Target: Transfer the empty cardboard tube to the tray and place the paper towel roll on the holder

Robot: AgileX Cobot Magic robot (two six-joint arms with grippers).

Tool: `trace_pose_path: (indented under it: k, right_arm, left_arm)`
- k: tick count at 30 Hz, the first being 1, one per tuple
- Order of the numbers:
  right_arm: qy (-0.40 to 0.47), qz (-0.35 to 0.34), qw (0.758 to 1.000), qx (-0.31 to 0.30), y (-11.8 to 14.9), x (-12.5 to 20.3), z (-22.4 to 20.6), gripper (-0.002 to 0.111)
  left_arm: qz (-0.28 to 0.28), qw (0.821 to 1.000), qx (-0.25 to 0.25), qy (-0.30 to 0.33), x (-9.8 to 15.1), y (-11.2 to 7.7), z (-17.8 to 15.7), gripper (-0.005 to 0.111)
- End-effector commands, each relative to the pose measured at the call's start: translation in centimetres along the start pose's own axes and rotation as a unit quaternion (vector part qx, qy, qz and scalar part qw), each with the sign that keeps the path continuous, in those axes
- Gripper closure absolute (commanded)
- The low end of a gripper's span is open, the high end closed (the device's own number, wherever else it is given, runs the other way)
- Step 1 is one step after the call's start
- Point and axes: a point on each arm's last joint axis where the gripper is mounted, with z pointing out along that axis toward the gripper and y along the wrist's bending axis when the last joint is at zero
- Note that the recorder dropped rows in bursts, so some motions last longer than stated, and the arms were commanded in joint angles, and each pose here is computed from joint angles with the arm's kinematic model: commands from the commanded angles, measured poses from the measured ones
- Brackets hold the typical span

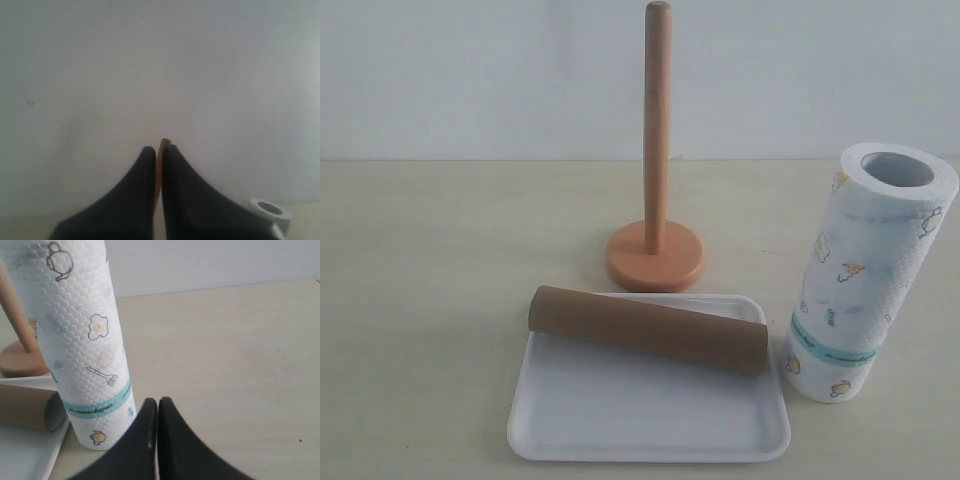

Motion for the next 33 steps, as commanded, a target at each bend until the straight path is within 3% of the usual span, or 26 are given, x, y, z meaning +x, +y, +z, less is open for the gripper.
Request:
trace_pose_path:
  k: [1,4,9,11,14,16,20,22,23,25,27,29,33]
  right_arm:
    - [-0.005,0.000,1.000,0.002,0.0,-0.1,0.0,0.108]
    - [-0.005,0.000,1.000,0.002,0.0,-0.1,0.0,0.108]
    - [-0.005,0.000,1.000,0.002,0.0,-0.1,0.0,0.108]
    - [-0.005,0.000,1.000,0.002,0.0,-0.1,0.0,0.108]
    - [-0.005,0.000,1.000,0.002,0.0,-0.1,0.0,0.108]
    - [-0.005,0.000,1.000,0.002,0.0,-0.1,0.0,0.108]
    - [-0.005,0.000,1.000,0.002,0.0,-0.1,0.0,0.108]
    - [-0.005,0.000,1.000,0.002,0.0,-0.1,0.0,0.108]
    - [-0.005,0.000,1.000,0.002,0.0,-0.1,0.0,0.108]
    - [-0.005,0.000,1.000,0.002,0.0,-0.1,0.0,0.108]
    - [-0.005,0.000,1.000,0.002,0.0,-0.1,0.0,0.108]
    - [-0.005,0.000,1.000,0.002,0.0,-0.1,0.0,0.108]
    - [-0.005,0.000,1.000,0.002,0.0,-0.1,0.0,0.108]
  left_arm:
    - [-0.190,0.979,-0.071,-0.017,1.5,0.7,-0.4,0.103]
    - [-0.336,0.936,-0.102,-0.039,2.2,1.0,-0.5,0.103]
    - [-0.487,0.863,-0.122,-0.059,3.1,1.2,-0.4,0.103]
    - [-0.506,0.852,-0.122,-0.062,3.2,1.2,-0.4,0.103]
    - [-0.494,0.858,-0.127,-0.058,3.3,1.2,-0.4,0.103]
    - [-0.512,0.845,-0.148,-0.040,3.8,1.4,-0.4,0.103]
    - [-0.612,0.758,-0.225,0.001,5.7,2.0,-0.4,0.103]
    - [-0.642,0.729,-0.237,-0.001,6.6,2.3,-0.4,0.103]
    - [-0.647,0.724,-0.240,-0.001,7.0,2.5,-0.4,0.103]
    - [-0.648,0.721,-0.246,0.002,7.7,2.7,-0.5,0.103]
    - [-0.628,0.739,-0.246,0.004,8.3,3.0,-0.6,0.103]
    - [-0.584,0.773,-0.248,0.012,8.9,3.2,-0.8,0.103]
    - [-0.432,0.867,-0.243,0.043,10.1,3.7,-1.2,0.103]
